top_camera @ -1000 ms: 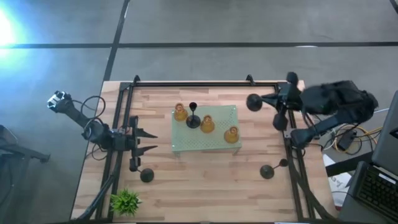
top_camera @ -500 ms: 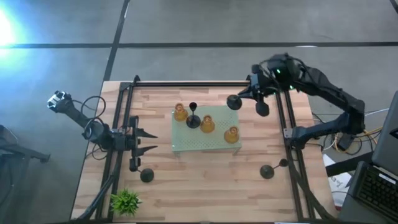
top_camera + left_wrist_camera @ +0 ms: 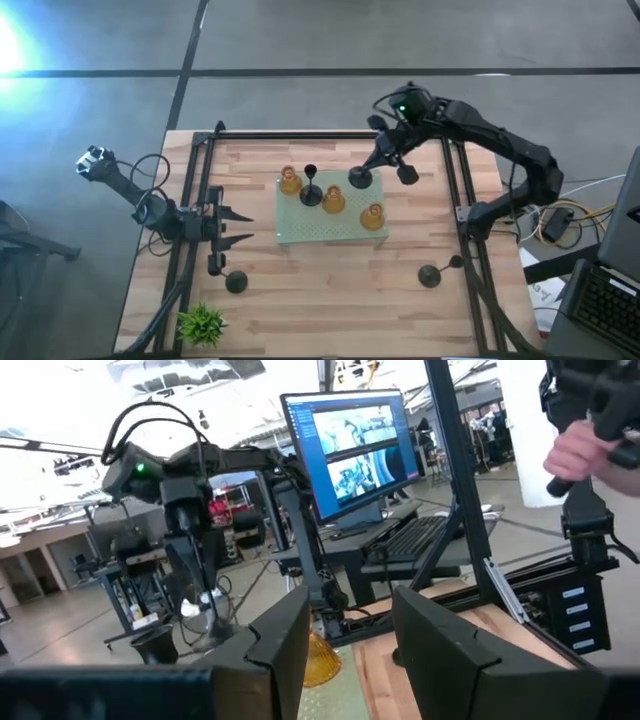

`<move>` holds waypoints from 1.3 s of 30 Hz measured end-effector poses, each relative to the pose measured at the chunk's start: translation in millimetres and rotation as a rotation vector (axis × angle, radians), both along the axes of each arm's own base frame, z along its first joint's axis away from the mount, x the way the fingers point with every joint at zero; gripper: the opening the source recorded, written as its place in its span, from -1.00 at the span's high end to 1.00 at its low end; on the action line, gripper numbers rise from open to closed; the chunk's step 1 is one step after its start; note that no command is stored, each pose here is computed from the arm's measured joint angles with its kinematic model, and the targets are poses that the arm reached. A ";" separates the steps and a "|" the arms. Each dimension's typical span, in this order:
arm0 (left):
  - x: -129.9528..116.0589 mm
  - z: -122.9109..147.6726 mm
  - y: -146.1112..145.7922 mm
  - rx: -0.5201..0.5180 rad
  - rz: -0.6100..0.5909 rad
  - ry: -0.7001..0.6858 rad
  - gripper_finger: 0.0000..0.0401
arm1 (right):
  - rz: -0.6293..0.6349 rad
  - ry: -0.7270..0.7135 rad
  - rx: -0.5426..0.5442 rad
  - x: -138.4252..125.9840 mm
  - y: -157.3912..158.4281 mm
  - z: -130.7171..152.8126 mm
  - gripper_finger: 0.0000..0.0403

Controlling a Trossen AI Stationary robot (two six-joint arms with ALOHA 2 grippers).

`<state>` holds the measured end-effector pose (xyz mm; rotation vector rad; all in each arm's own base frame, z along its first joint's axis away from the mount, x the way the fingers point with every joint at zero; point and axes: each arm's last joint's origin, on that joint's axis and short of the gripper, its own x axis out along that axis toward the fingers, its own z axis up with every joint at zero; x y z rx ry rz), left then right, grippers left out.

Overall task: Pick & Place candle stick holders
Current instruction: Put the black candle holder on the shelf

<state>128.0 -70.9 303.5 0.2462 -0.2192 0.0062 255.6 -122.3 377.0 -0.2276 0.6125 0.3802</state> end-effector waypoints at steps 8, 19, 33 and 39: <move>0.0 -0.1 0.5 -0.033 0.011 0.003 0.26 | 0.058 0.036 -0.021 15.4 -9.1 -19.0 0.96; 0.0 -0.1 0.8 -0.038 0.018 0.004 0.26 | 0.126 0.043 0.043 15.1 -7.6 -24.8 0.96; -0.4 0.2 1.3 -0.032 0.028 0.003 0.26 | 0.189 0.075 0.096 30.1 -7.0 -45.8 0.96; -0.4 0.1 1.8 -0.035 0.044 0.005 0.26 | 0.206 0.082 0.096 36.5 -6.8 -52.8 0.96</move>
